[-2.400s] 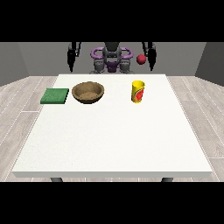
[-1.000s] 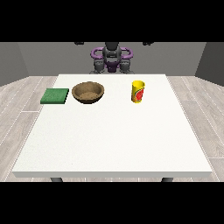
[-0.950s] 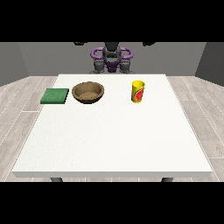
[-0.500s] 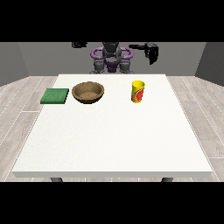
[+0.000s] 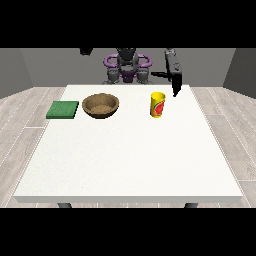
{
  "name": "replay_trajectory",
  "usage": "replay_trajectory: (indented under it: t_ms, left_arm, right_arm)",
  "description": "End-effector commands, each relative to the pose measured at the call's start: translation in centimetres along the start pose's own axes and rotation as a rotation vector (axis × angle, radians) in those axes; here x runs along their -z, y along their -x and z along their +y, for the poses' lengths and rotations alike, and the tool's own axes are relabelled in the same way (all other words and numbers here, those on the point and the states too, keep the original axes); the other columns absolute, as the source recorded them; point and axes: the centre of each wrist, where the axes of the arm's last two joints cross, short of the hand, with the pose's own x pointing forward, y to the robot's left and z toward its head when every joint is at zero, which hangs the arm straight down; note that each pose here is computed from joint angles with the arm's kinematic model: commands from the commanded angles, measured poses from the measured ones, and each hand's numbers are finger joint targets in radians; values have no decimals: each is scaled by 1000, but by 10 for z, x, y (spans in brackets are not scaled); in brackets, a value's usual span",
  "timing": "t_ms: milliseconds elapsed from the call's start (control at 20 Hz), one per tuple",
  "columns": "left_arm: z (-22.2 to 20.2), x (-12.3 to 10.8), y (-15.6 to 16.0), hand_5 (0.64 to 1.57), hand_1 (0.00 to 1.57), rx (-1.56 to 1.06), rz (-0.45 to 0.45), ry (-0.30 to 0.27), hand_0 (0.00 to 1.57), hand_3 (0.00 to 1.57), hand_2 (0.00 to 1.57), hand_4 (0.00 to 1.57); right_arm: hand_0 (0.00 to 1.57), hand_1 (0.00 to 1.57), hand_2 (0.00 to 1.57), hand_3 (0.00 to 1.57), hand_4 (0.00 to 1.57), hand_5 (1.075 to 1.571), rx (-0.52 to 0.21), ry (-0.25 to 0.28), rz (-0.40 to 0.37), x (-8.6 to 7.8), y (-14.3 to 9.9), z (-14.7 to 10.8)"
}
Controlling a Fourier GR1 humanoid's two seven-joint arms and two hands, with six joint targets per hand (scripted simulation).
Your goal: Pick the cup and pour the ball into the bowl, then pick the bowl and place it on the pad
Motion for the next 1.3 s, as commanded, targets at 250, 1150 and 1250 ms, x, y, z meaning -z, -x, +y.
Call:
replay_trajectory:
  t_ms: [250,1150,1250]
  left_arm:
    - [7,-19,52,1443,0,-11,54,-26,0,0,0,0]
    - [26,-16,78,1536,1121,80,-14,-118,1121,1499,1571,480]
    - [50,-39,78,1530,1320,279,-81,-146,1320,1571,1571,965]
  right_arm:
    - [0,0,0,0,0,1567,4,3,13,-15,3,-27]
    - [0,0,0,0,0,1564,-19,-51,-143,-45,-46,-68]
    - [0,0,0,0,0,1562,-32,-56,-104,-45,-52,-75]
